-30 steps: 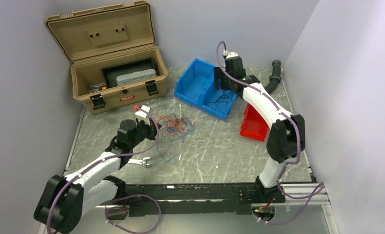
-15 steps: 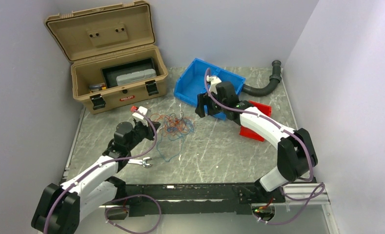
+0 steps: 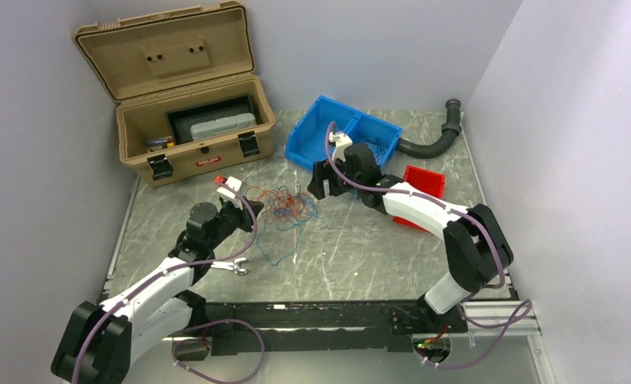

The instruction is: Untangle the cables

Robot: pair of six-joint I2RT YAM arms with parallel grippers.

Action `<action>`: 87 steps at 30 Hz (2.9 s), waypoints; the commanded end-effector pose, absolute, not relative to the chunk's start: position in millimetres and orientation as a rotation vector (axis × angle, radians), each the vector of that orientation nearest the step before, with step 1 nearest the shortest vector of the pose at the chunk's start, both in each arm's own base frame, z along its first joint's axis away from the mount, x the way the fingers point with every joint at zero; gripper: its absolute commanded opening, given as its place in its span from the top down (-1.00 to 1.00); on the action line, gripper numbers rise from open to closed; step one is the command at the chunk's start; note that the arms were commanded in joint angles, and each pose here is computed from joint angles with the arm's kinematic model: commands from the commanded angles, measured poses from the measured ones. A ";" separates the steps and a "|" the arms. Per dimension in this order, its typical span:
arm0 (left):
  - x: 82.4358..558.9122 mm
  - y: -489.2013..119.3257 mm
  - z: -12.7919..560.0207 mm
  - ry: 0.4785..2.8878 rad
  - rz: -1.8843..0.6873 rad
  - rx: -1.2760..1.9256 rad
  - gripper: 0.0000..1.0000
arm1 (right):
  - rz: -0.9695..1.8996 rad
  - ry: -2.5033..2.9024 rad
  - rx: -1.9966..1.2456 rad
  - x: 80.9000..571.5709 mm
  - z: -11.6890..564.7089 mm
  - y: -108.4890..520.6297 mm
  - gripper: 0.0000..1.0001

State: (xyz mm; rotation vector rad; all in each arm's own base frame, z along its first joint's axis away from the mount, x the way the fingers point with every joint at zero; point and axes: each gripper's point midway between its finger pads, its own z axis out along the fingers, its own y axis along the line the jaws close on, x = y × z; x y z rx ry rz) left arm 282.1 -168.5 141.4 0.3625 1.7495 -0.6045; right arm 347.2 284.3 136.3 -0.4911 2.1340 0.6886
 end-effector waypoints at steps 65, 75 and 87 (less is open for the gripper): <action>283.9 -145.3 174.8 1.713 -0.592 0.092 1.00 | 0.445 2.015 -0.276 359.4 186.8 251.4 1.00; 281.2 -121.5 250.1 1.666 -0.533 -0.046 1.00 | 0.412 1.807 -0.211 347.0 309.4 216.4 1.00; 261.7 -45.8 274.9 1.714 -0.266 -0.362 1.00 | 0.260 1.812 0.319 351.4 323.0 89.4 1.00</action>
